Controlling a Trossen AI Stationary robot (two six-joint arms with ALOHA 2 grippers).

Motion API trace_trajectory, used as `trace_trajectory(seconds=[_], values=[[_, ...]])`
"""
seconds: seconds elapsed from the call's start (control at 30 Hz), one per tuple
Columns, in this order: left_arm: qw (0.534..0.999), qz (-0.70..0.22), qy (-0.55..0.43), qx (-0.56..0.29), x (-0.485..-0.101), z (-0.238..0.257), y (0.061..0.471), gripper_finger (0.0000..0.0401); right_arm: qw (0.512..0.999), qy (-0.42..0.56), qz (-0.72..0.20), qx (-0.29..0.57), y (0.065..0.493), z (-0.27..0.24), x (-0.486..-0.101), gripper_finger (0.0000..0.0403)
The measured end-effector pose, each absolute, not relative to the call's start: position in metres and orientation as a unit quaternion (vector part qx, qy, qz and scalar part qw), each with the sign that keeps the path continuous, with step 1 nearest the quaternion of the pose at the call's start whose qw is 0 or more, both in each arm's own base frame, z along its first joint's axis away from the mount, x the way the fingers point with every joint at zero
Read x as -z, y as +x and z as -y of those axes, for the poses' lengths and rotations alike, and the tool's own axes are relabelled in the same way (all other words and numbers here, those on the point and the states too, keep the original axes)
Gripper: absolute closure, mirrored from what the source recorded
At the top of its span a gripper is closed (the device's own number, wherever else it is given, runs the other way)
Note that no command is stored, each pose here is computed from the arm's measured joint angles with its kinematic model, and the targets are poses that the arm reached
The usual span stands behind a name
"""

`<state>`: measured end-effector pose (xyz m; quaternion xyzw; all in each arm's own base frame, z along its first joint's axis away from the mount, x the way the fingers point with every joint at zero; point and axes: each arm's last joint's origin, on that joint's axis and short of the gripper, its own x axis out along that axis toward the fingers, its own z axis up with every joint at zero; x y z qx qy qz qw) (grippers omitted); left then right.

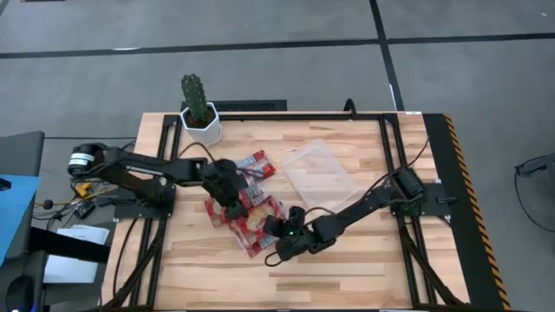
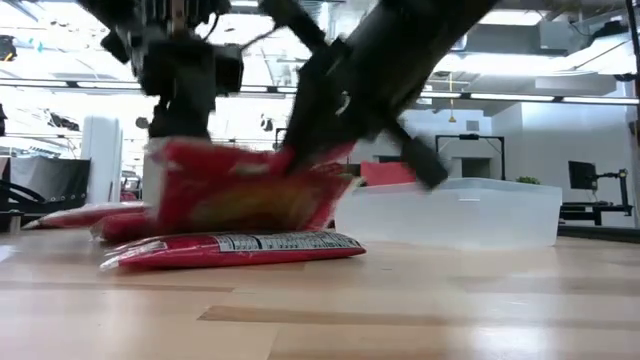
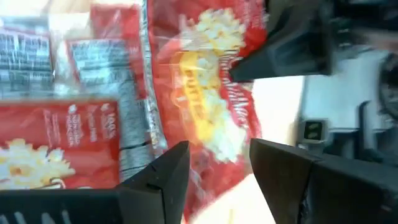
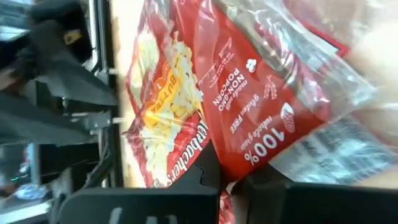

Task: Sort popcorn bags into baskets
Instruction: Put the red popcorn bag into the transparent bin

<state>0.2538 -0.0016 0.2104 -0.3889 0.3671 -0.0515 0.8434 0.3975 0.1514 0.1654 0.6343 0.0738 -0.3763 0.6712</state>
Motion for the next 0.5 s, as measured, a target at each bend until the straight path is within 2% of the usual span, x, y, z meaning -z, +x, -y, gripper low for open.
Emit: trace_trajectory(seconds=[0.3, 0.5], values=[[0.884, -0.270, -0.380, 0.044, -0.265, -0.002, 0.239, 0.0244, 0.692, 0.560, -0.099, 0.445, 0.353, -0.121, -0.231, 0.0373], [0.891, -0.267, -0.366, 0.019, -0.268, -0.003, 0.230, 0.0244, 0.705, 0.548, -0.088, 0.441, 0.340, -0.105, -0.262, 0.0373]])
